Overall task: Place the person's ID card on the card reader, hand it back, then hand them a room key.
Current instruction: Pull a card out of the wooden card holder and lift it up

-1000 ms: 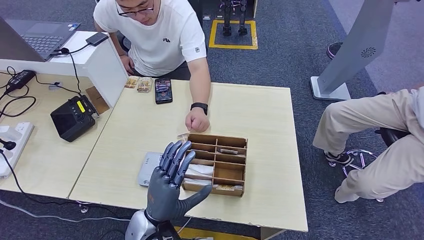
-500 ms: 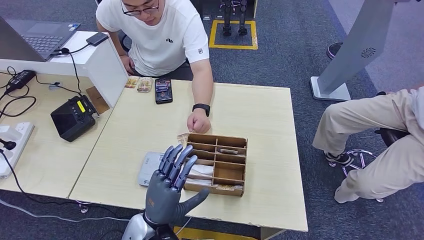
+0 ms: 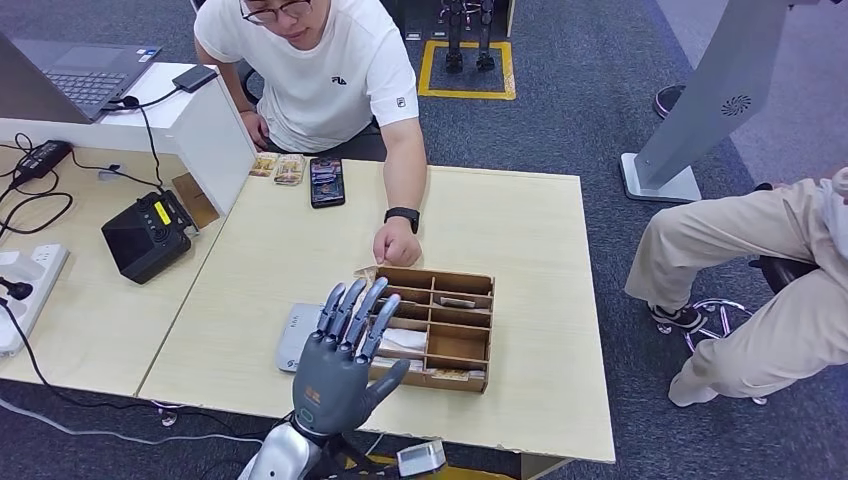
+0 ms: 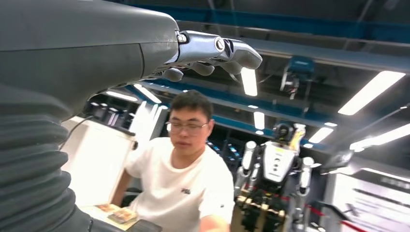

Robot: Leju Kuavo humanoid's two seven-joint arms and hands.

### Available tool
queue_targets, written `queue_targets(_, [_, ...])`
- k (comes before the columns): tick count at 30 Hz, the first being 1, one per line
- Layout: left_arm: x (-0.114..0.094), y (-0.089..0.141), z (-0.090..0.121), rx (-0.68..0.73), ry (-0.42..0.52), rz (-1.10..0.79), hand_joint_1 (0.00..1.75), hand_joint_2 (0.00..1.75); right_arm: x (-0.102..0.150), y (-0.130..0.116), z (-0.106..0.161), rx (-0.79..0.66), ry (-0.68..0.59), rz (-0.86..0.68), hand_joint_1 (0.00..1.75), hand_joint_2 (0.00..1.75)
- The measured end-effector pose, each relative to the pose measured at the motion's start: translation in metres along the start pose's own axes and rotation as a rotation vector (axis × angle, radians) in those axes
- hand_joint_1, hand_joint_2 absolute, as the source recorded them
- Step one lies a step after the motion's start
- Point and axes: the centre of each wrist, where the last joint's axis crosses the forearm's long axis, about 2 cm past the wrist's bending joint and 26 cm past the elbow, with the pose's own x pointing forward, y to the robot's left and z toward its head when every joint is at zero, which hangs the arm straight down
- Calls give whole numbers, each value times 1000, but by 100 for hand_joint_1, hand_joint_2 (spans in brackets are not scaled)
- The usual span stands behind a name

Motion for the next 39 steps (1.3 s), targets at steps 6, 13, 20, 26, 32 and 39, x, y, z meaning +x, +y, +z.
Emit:
queue_targets(6, [1,-7,-1,-63,52,-11,0,175,-2,-2,-1,-2,-5,18,0,175])
queue_targets(13, [2,-15,-3,-112,81,-15,0,175,-4,-4,-2,-8,6,30,0,175])
queue_targets(20, [4,-19,-4,-129,85,-18,0,175,-6,-7,-3,-18,8,33,0,175])
queue_targets(26, [3,-22,-5,-134,80,-22,0,175,-9,-10,-5,-31,16,38,0,175])
queue_targets(32, [2,-24,-6,-129,93,-27,0,175,-12,-13,-6,-45,26,38,0,175])
queue_targets(39, [4,-25,-6,-106,121,-22,0,175,-14,-15,-6,-50,36,50,0,175])
